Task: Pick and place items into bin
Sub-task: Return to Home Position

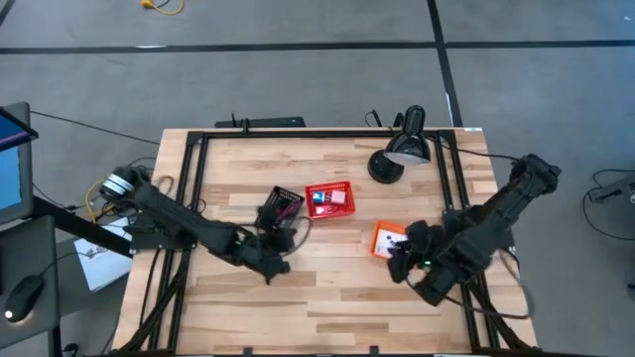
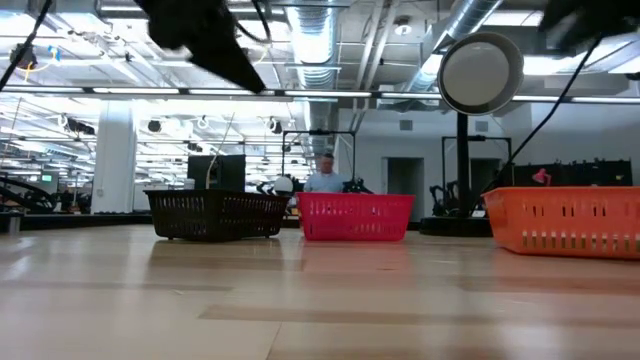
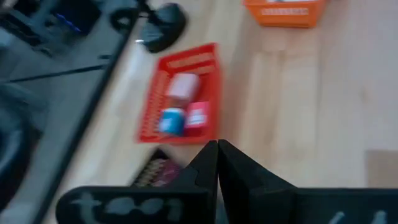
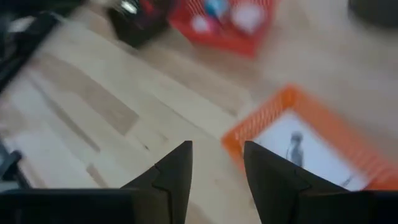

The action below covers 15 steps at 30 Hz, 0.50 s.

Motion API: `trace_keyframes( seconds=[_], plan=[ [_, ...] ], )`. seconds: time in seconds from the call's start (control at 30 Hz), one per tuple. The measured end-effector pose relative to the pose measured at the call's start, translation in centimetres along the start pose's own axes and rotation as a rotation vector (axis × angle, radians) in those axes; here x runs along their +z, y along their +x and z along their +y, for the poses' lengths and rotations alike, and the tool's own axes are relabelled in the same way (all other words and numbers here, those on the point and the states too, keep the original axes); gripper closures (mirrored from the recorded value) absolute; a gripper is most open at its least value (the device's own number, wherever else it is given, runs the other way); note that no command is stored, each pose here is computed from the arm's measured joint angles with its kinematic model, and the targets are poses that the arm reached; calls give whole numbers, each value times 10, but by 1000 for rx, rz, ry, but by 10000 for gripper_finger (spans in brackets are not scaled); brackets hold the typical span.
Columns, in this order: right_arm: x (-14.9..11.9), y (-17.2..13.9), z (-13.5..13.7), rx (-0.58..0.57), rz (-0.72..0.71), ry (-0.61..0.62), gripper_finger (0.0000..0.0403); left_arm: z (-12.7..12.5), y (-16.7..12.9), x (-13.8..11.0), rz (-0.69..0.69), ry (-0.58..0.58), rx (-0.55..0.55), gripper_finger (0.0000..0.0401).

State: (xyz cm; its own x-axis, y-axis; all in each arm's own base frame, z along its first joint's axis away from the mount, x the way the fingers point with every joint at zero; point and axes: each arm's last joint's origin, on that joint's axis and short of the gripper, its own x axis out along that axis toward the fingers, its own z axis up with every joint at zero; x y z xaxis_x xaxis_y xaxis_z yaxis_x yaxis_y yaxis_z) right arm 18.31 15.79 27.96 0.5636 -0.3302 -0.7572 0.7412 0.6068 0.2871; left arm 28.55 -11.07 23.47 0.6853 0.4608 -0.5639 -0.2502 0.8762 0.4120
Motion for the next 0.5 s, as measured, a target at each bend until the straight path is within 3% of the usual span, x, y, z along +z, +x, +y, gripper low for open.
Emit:
trace_keyframes(
  seconds=[0.1, 0.2, 0.27, 0.4, 0.5],
  plan=[
    [16, -35, -6, 25, -108, -180, 265, 29, -31, 1, -18, 30, 61, 401],
    [34, -67, -19, 25, -145, -394, 267, 65, -66, -5, -27, 175, 134, 401],
    [42, -80, -28, 48, -168, -442, 269, 87, -88, -12, -44, 196, 136, 401],
    [44, -89, -42, 83, -325, -566, 271, 128, -126, -30, -93, -25, 37, 401],
    [45, -89, -59, 125, -387, -544, 269, 153, -146, -48, -96, -211, -65, 401]
  ],
)
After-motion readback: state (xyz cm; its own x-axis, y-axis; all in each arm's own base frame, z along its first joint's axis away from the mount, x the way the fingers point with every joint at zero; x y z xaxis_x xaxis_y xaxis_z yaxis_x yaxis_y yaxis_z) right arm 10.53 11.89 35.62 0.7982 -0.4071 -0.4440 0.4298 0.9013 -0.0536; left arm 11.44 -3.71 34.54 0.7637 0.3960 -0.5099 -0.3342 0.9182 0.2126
